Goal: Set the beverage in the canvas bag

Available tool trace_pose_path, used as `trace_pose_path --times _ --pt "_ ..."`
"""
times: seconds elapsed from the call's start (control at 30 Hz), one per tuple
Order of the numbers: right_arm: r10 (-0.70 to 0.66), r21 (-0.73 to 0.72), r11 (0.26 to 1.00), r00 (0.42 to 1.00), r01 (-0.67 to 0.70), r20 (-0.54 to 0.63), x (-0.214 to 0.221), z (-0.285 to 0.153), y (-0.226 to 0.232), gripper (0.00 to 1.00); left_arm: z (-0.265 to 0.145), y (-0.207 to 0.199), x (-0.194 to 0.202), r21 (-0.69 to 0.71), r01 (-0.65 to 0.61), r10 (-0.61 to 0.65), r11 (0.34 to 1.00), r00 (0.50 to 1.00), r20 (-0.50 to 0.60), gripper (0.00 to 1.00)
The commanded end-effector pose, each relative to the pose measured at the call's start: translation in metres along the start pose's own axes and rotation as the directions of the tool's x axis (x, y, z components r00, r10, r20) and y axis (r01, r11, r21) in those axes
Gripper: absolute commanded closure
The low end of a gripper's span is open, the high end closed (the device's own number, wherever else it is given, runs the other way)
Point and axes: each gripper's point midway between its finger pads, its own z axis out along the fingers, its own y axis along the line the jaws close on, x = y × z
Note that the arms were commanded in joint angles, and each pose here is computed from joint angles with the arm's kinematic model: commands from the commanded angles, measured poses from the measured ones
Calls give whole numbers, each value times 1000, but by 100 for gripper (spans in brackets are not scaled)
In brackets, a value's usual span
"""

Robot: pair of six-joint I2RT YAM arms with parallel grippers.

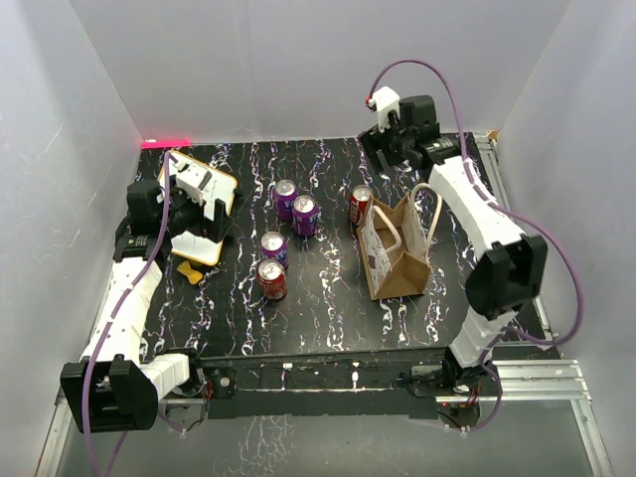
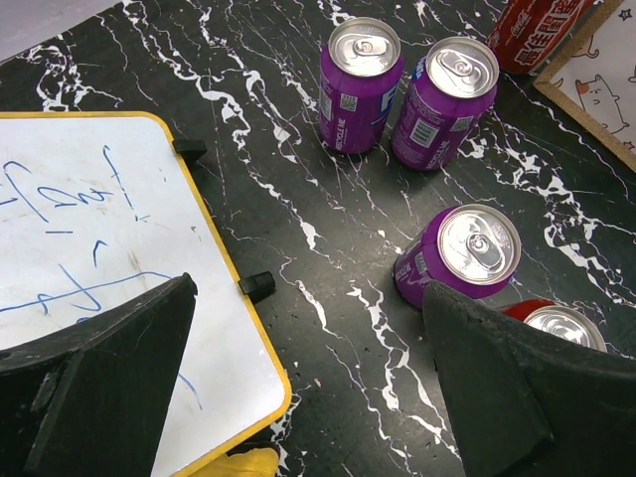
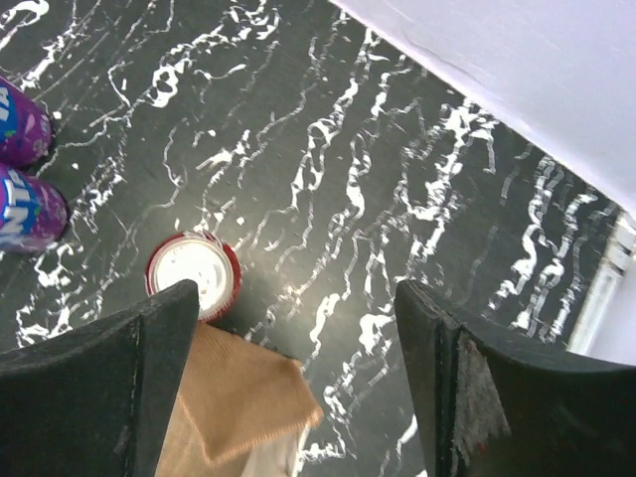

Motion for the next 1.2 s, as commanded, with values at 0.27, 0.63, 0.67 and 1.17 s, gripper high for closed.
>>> trace_pose_path --times 0.27,0.63,0.67,1.17 --pt "115 -173 972 961 -161 -250 54 84 55 10 -9 -9 -18 21 -22 21 1000 998 56 3" --pt "131 -240 946 935 -217 -330 89 102 80 8 -8 -10 -14 23 -20 18 1000 998 54 3" --pt "135 -231 949 938 -215 -321 86 101 77 9 -8 -10 -13 25 -20 19 999 998 54 3" --pt "131 -139 980 986 -145 -105 4 68 39 9 -8 -11 -12 30 -20 18 999 998 53 3"
